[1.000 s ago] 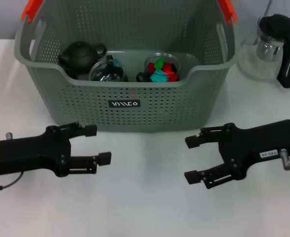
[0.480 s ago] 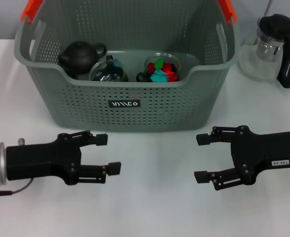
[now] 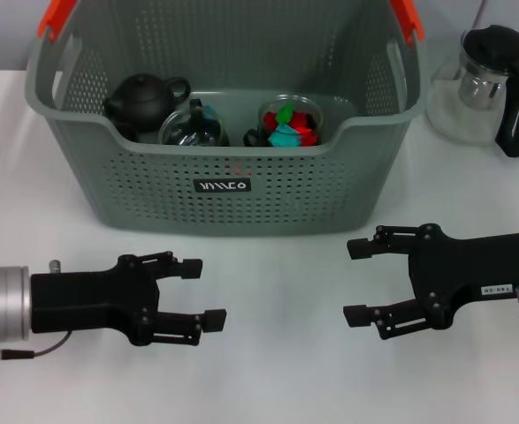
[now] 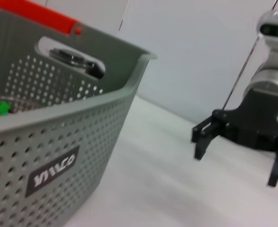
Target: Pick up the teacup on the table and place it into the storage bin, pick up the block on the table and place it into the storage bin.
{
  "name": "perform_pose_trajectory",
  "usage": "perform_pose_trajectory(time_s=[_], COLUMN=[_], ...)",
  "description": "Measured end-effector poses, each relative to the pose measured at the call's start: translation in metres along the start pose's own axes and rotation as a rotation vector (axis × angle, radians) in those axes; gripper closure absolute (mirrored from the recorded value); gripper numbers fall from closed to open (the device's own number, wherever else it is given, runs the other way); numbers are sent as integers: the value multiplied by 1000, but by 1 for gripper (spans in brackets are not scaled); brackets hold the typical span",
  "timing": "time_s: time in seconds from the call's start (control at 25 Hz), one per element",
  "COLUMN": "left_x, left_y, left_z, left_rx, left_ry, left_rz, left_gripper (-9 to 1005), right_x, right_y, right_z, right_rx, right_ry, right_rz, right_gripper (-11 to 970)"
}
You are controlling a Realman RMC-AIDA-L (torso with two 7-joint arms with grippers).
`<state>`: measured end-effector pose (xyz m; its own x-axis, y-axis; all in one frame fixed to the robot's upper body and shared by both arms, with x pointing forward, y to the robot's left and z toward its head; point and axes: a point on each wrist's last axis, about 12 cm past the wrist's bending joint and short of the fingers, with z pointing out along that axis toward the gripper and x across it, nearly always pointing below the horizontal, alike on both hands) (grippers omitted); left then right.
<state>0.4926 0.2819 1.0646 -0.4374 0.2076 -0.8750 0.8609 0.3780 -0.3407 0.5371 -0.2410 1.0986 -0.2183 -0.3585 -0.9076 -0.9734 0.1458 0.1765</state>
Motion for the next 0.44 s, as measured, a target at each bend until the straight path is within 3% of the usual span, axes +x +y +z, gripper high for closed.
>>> perform_pose_trajectory(time_s=[0.44], left_x=[2], left_y=[2], left_z=[6], left_rx=[-15], left_ry=[33], left_rz=[7], left_gripper=[81], right_x=[3], right_y=[0], right_z=[2], right_rx=[-3], right_ry=[19], right_rz=[15], right_gripper=[18])
